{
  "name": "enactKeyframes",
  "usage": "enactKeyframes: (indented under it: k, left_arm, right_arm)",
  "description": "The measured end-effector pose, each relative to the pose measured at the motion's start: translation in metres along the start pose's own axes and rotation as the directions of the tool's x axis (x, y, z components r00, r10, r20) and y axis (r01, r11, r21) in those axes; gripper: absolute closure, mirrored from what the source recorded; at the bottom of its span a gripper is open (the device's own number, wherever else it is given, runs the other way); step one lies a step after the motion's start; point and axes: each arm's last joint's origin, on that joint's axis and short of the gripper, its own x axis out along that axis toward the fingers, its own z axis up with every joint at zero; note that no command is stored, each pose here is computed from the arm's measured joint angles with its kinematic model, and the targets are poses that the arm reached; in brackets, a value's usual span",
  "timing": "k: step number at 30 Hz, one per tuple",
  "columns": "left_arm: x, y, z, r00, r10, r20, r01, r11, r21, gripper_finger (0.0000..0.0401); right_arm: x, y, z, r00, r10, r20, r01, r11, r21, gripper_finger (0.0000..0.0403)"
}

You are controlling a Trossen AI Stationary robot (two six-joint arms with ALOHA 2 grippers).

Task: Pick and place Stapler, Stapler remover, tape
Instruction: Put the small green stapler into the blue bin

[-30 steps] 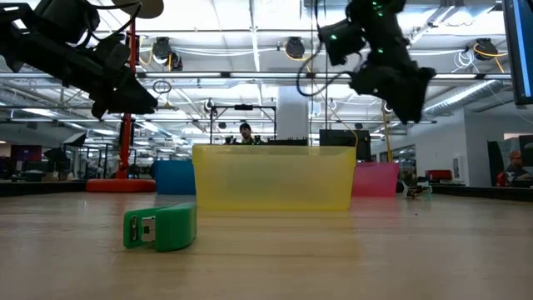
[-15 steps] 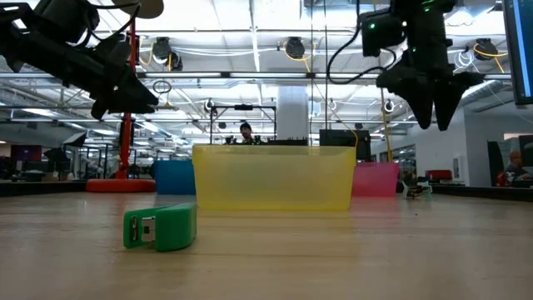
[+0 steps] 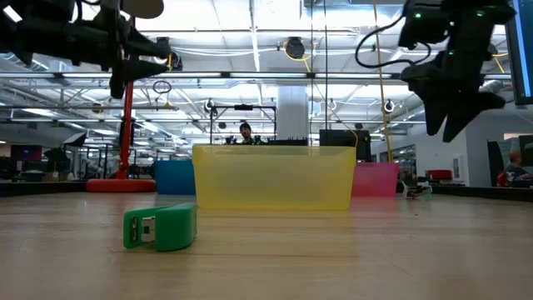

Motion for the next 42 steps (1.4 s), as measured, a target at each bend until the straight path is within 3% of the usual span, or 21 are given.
enactKeyframes:
  k: [5, 10, 15, 22, 29, 38, 42]
  left_arm:
    - [0.001, -0.017, 0.010, 0.999, -0.013, 0.029, 0.013, 1.000, 0.008, 0.0245]
    - [0.008, -0.038, 0.021, 0.999, -0.032, 0.026, 0.031, 0.999, 0.041, 0.0245]
    - [0.023, -0.063, 0.024, 0.997, -0.028, -0.072, 0.032, 0.997, 0.068, 0.0245]
    - [0.049, -0.110, 0.020, 0.950, -0.032, -0.310, 0.059, 0.995, 0.078, 0.0245]
    - [0.068, -0.159, 0.005, 0.836, 0.010, -0.549, 0.039, 0.996, 0.077, 0.0245]
    - [0.081, -0.204, -0.038, 0.727, 0.030, -0.686, -0.019, 1.000, 0.023, 0.0245]
    - [0.083, -0.214, -0.062, 0.685, 0.044, -0.727, -0.059, 0.998, 0.005, 0.0245]
  right_arm:
    - [0.004, -0.011, -0.011, 0.983, 0.166, 0.082, -0.166, 0.986, -0.009, 0.0234]
    - [0.008, -0.015, -0.017, 0.925, 0.335, 0.182, -0.330, 0.942, -0.057, 0.0234]
    - [0.010, -0.017, -0.020, 0.860, 0.457, 0.227, -0.437, 0.889, -0.136, 0.0234]
    - [0.007, -0.018, -0.022, 0.822, 0.512, 0.249, -0.459, 0.855, -0.240, 0.0234]
    - [0.000, -0.014, -0.018, 0.759, 0.575, 0.307, -0.442, 0.800, -0.406, 0.0234]
    - [-0.005, -0.017, -0.019, 0.699, 0.609, 0.374, -0.394, 0.765, -0.509, 0.0234]
    - [0.001, -0.018, -0.020, 0.647, 0.641, 0.412, -0.396, 0.745, -0.536, 0.0234]
